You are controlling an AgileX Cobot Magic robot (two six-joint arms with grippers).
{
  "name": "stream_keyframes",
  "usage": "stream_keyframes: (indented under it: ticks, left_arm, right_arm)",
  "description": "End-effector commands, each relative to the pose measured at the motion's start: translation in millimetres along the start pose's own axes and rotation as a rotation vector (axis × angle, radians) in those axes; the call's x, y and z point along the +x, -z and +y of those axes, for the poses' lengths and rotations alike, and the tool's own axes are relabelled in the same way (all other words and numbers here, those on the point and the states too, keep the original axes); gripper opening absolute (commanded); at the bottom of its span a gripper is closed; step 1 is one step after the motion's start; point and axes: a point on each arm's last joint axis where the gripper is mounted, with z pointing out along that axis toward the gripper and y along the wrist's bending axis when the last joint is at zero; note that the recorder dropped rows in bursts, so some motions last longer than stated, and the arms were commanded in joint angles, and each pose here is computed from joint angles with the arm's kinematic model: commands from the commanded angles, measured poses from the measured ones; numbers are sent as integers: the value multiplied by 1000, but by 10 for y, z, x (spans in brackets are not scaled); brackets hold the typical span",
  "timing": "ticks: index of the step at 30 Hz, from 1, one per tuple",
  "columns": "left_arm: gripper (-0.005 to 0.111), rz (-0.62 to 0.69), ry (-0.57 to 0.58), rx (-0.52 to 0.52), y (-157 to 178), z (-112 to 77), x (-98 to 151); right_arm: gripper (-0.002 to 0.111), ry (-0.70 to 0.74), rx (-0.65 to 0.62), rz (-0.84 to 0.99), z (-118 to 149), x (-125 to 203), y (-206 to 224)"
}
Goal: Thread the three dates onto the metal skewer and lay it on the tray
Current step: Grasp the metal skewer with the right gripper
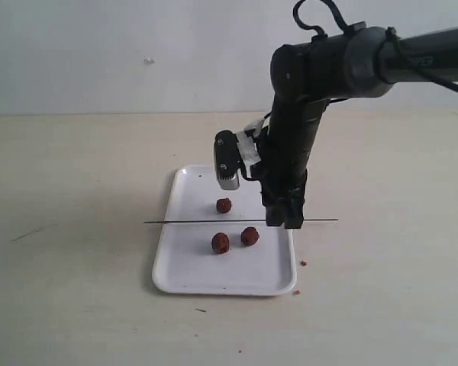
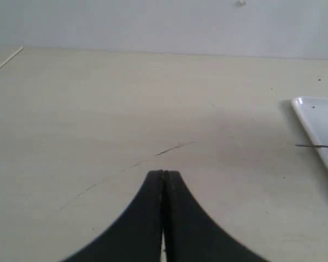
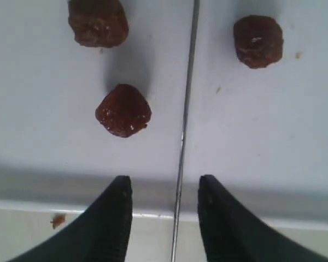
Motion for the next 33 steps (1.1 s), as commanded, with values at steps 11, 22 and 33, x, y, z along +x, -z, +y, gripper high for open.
stream_keyframes:
  ticks: [11,22,33]
  left_arm:
    - [0,-15,8,1,5,-2,-10]
    - [0,-15,8,1,5,-2,-10]
    - [0,-15,8,1,5,-2,-10]
  right_arm:
    - [39,-15,-42,28,-42,3,-349]
    - [25,-39,-35,33,-57,8,-424]
    - [0,-87,11,12,-97,-11,-398]
